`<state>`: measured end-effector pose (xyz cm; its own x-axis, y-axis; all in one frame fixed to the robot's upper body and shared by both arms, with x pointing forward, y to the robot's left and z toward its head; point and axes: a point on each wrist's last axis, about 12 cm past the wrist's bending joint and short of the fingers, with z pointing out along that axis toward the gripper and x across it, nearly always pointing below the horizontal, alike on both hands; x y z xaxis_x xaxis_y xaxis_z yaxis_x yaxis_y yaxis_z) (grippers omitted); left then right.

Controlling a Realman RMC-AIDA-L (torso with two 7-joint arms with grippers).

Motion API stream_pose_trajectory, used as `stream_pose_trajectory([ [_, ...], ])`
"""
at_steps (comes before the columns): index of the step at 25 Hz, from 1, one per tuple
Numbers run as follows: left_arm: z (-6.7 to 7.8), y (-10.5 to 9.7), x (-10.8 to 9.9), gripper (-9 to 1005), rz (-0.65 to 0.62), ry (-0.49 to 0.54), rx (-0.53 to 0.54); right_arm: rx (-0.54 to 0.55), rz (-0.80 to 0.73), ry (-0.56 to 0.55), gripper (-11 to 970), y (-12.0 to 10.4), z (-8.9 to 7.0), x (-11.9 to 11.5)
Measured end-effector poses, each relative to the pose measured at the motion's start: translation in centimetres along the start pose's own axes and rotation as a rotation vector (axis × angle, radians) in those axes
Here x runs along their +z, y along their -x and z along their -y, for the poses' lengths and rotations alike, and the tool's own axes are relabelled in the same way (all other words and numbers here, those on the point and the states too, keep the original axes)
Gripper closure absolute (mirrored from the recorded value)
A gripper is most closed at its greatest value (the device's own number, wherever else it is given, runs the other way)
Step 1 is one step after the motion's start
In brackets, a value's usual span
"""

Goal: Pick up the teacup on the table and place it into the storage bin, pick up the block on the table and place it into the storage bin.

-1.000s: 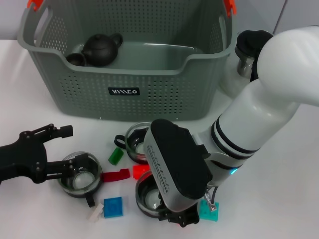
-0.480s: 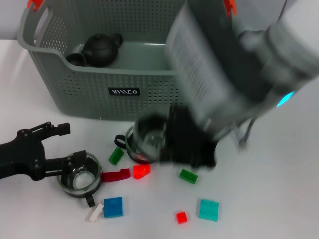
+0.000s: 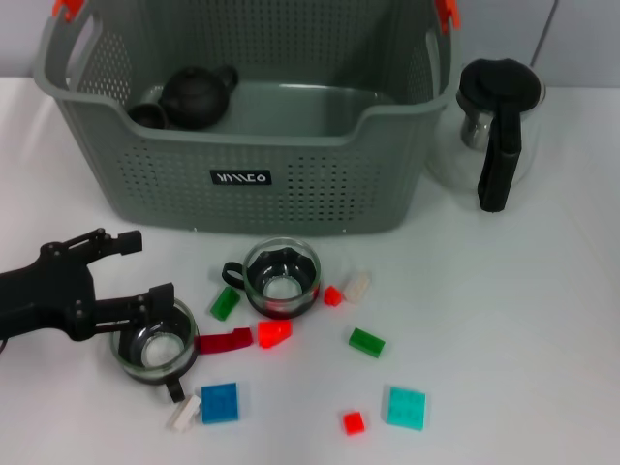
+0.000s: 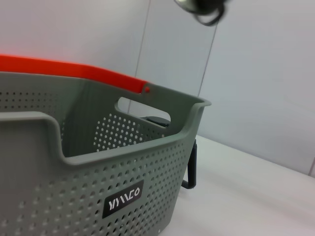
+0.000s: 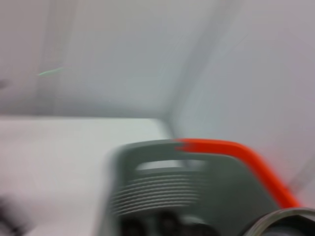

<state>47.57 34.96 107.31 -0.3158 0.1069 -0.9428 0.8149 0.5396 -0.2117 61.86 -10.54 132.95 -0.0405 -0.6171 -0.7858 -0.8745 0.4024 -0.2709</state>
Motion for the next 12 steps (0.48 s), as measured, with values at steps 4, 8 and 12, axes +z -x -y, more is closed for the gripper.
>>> stream_pose_trajectory([
  [4, -0.1, 0.2, 0.5, 164, 0.003, -0.003, 0.004, 0.163, -0.057, -0.029, 905, -1.7, 2.9, 4.3],
  [8, -0.1, 0.2, 0.7, 165, 0.002, -0.007, 0.003, 0.233, -0.125, -0.058, 905, -3.1, 4.3, 8.3],
  [12, 0.1, 0.0, 0.5, 167, 0.002, -0.003, -0.006, 0.237, -0.201, -0.112, 900, -4.5, 4.3, 10.8],
])
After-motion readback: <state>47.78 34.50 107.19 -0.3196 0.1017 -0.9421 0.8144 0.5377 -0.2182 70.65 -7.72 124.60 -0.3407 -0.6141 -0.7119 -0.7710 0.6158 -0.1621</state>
